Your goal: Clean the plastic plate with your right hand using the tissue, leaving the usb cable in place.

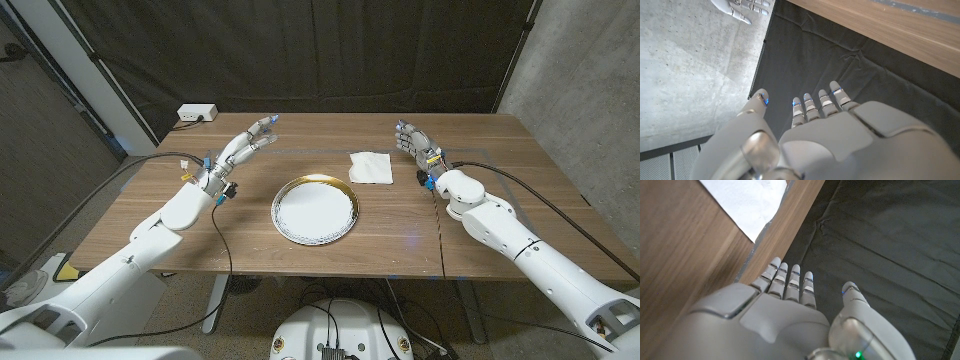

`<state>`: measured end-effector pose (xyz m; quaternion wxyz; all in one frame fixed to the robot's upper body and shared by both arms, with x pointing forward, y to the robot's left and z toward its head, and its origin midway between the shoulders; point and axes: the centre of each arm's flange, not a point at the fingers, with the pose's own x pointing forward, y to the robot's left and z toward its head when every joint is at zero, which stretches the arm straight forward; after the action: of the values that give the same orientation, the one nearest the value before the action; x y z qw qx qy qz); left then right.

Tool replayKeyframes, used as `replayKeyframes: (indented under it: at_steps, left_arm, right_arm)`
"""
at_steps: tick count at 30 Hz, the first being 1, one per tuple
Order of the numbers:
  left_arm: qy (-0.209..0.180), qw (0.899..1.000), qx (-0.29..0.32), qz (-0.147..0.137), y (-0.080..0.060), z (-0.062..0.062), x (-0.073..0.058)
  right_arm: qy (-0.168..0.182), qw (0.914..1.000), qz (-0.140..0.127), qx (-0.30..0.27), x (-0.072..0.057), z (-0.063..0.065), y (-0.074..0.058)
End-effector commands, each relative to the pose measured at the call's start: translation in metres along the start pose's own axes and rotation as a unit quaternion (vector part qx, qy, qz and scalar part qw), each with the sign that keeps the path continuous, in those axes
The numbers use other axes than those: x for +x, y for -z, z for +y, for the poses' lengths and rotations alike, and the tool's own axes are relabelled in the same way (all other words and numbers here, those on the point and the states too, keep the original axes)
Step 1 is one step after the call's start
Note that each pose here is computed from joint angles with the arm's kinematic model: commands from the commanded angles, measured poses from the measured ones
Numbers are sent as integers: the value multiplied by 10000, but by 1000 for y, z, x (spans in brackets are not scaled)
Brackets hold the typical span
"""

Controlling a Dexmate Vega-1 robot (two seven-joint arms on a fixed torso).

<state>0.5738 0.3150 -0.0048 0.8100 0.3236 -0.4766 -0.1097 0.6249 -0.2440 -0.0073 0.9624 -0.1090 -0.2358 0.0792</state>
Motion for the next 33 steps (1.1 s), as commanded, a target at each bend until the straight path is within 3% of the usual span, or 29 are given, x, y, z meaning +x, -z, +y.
replayKeyframes:
  at_steps: [1,18,33]
  left_arm:
    - [405,9979,511,10,-1,1,-12]
    - [1017,9876,1187,-130,-4,-8,-10]
    - [1392,9767,1628,-125,-5,-9,-16]
  right_arm:
    - [-325,9953,440,-796,10,16,-24]
    - [-209,9793,1179,-1633,21,35,-38]
    - [-97,9548,1636,-2480,30,54,-55]
